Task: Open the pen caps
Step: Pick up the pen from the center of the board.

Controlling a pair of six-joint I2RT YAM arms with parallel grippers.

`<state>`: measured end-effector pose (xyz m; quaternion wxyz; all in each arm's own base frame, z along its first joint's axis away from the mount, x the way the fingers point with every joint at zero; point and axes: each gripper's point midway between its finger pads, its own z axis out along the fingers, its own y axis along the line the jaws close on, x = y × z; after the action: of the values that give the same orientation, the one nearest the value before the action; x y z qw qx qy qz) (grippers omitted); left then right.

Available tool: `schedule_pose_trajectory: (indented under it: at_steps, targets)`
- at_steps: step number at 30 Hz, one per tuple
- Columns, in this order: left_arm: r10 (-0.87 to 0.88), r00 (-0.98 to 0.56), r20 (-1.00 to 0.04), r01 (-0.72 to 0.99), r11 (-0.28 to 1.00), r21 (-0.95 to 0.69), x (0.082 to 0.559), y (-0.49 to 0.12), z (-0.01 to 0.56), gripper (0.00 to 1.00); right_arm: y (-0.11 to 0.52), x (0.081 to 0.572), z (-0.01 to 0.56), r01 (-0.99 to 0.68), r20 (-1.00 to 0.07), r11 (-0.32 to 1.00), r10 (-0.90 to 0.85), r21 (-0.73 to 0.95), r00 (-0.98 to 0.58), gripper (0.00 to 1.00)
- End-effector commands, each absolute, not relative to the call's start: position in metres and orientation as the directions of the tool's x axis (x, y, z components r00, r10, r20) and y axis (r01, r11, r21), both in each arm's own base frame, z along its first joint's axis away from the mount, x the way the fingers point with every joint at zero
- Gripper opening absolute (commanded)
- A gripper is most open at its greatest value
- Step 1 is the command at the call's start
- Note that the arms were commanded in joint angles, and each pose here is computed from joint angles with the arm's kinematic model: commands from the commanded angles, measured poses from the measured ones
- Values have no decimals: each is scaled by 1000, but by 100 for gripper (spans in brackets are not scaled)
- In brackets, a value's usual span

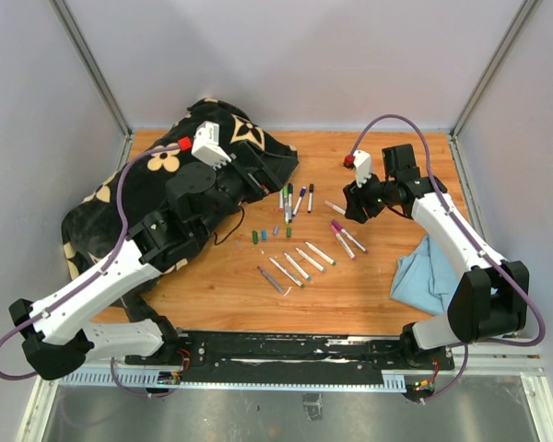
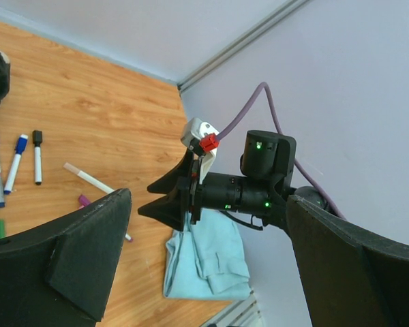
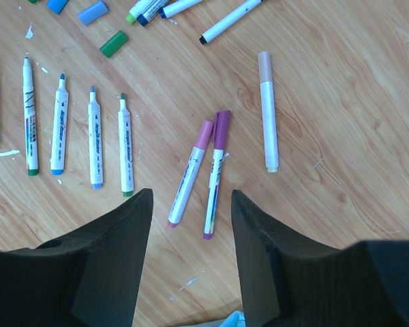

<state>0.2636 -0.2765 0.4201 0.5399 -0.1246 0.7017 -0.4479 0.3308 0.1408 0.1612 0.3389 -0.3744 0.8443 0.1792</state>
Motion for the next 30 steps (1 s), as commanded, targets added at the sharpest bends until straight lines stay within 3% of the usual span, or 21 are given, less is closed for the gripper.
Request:
schedule_pose_trajectory:
  at_steps: [1,5,10,15,19,30]
  targets:
    - [-654,-395,-646,338,550,-764,256,-283,436,99,137,325,163,-761,-712,647,-508,56,-485,51]
    - [-627,-391,-673,356,571,-739,256,-288,434,99,136,325,164,-759,-712,649,-505,59,-488,51]
    - [-562,-313,-766,324,695,-642,269,-273,409,99,130,323,167,-756,-711,652,-506,55,-489,53]
    - [-359,-201,-911,405,817,-412,270,-261,372,99,125,318,173,-759,-723,649,-505,43,-472,55]
    - [-224,-154,-962,458,847,-270,273,-253,335,99,123,311,174,-773,-723,634,-516,37,-458,55]
    - [-266,-243,-933,492,795,-354,308,-225,265,99,120,297,156,-796,-703,604,-550,36,-450,58]
